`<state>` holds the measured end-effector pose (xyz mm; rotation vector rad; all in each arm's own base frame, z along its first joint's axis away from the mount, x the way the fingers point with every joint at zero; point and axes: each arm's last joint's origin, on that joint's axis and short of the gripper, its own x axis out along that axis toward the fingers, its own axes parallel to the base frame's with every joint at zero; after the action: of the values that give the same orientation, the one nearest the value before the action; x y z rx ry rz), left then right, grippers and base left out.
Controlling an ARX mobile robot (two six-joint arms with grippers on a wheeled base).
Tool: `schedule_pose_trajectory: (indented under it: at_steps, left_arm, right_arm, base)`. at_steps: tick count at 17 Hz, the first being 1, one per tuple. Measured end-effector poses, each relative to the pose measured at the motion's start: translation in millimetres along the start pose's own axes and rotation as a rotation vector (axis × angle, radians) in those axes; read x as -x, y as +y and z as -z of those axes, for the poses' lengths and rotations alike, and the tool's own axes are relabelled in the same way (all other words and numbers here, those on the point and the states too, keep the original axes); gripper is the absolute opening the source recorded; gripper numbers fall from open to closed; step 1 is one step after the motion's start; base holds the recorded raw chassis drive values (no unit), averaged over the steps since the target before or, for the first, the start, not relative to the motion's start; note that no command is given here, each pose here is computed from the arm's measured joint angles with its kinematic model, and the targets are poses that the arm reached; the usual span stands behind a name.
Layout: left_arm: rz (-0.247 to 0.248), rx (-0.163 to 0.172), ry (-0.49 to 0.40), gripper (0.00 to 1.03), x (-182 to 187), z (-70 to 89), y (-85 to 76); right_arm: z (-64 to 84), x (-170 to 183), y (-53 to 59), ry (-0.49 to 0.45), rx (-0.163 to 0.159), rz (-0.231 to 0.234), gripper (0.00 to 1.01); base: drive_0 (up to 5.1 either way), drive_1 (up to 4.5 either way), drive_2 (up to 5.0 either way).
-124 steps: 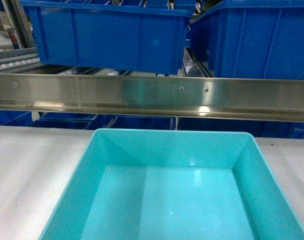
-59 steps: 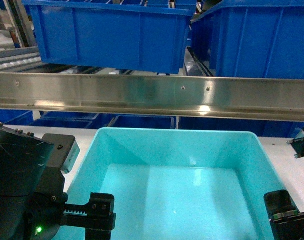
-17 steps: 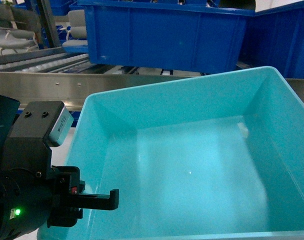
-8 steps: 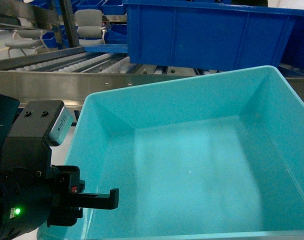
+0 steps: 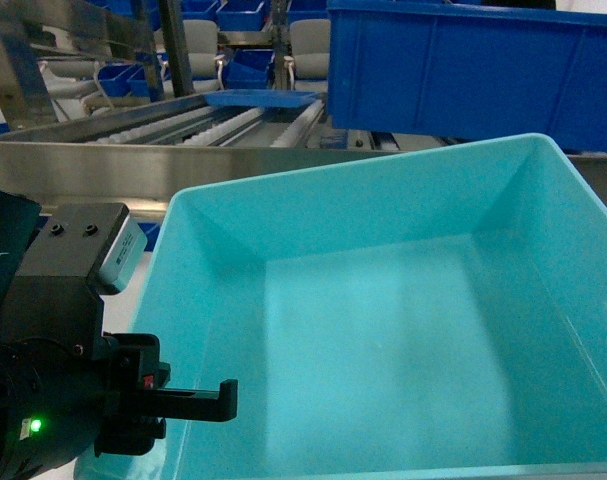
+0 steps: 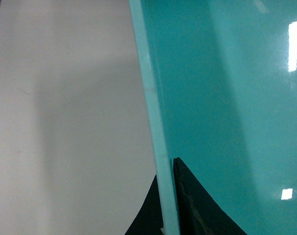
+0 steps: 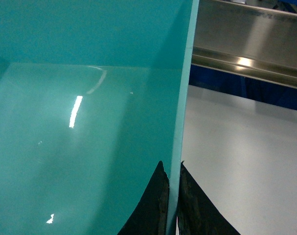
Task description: Organize blue bins on left shelf correctly
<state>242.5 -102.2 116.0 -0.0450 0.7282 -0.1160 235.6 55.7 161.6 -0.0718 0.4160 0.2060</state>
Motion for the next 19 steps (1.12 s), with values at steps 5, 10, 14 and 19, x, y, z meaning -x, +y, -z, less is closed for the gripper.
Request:
schedule_pose_trajectory:
  at_steps: [5, 10, 14, 19]
  left_arm:
    - [0.000, 0.000, -0.001, 0.02, 0.1, -0.2, 0.0]
    - [0.000, 0.000, 0.000, 0.02, 0.0, 0.1, 0.0]
    - [0.000, 0.000, -0.001, 0.02, 0.0, 0.0, 0.0]
    - [0.000, 0.000, 0.000, 0.02, 0.0, 0.1, 0.0]
  right_arm:
    - [-0.1, 0.0, 0.0, -0.001, 0.000, 0.000, 0.03]
    - [-0.1, -0.1, 0.0, -0.001, 0.000, 0.000, 0.03]
    - [-0.1, 0.0, 0.0, -0.001, 0.000, -0.001, 0.03]
    - [-0.3, -0.1, 0.0, -0.003, 0.000, 0.000, 0.03]
  base:
    - [-5.0, 2.42, 2.4]
    - [-4.9, 2.51, 2.5]
    - [-5.0, 2.46, 2.5]
    - [-5.0, 2.41, 2.4]
